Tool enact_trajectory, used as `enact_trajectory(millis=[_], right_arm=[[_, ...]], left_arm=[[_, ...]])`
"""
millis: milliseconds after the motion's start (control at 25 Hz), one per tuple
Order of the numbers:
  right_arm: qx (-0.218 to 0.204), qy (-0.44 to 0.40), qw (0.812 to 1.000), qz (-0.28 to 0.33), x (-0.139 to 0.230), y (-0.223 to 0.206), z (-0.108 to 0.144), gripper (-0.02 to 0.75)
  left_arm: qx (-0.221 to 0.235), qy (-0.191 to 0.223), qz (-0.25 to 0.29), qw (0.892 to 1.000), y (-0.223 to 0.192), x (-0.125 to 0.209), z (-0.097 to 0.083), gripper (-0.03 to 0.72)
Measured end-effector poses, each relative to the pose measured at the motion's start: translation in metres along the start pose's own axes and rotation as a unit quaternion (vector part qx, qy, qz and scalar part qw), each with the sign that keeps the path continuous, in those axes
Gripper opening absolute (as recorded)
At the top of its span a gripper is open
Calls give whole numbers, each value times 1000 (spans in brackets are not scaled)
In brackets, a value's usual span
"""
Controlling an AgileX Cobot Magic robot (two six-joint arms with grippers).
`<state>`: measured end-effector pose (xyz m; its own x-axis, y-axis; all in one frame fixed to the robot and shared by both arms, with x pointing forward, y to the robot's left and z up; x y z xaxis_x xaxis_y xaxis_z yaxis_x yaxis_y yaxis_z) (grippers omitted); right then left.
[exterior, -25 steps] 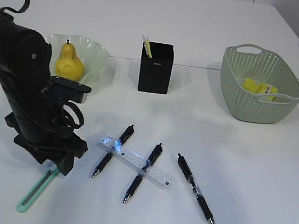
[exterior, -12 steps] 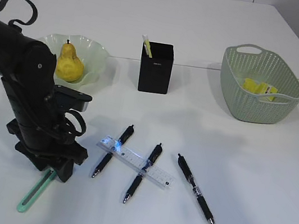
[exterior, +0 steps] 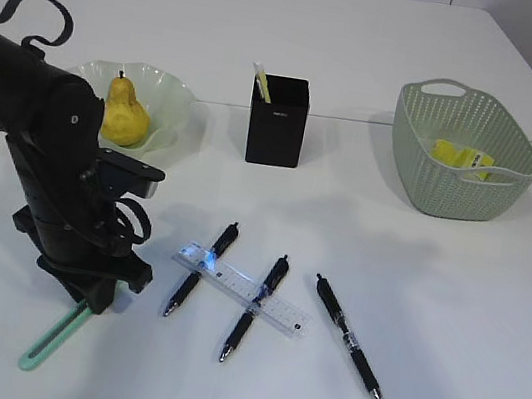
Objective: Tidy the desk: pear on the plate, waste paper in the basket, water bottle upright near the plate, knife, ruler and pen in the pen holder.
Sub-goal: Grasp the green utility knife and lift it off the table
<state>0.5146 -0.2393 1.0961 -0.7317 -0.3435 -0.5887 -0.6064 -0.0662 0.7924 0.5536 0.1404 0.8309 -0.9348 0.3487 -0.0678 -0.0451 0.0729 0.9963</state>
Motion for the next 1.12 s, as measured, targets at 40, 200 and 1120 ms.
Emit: enact_trajectory(millis=[40,200,1120], right_arm=[[0,0,1000,-1,0,0,0,335],[2,1,1000,-1,0,0,-1,335],[16,10,1000,-19,-6,0,-5,334]], left_arm=[[-1,-2,0,1000,0,0,0,132],[-2,-2,-1,1000,0,-1,1,104],[50,-2,-89,995,119,-97,-27,103]])
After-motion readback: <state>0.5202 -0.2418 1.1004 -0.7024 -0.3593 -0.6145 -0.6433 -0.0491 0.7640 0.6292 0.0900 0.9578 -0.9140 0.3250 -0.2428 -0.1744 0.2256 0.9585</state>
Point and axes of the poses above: a point on each arm's last joint axis where the gripper is mounted, y pointing back along that axis away from the gripper, z along the wrist's bending axis when the last joint is at zero, x = y × z, the point moved 6 cm from there along -y, pointing out along that axis toward the gripper, and after that the axes turned 2 degrees about -y, right-handed, at the moved point
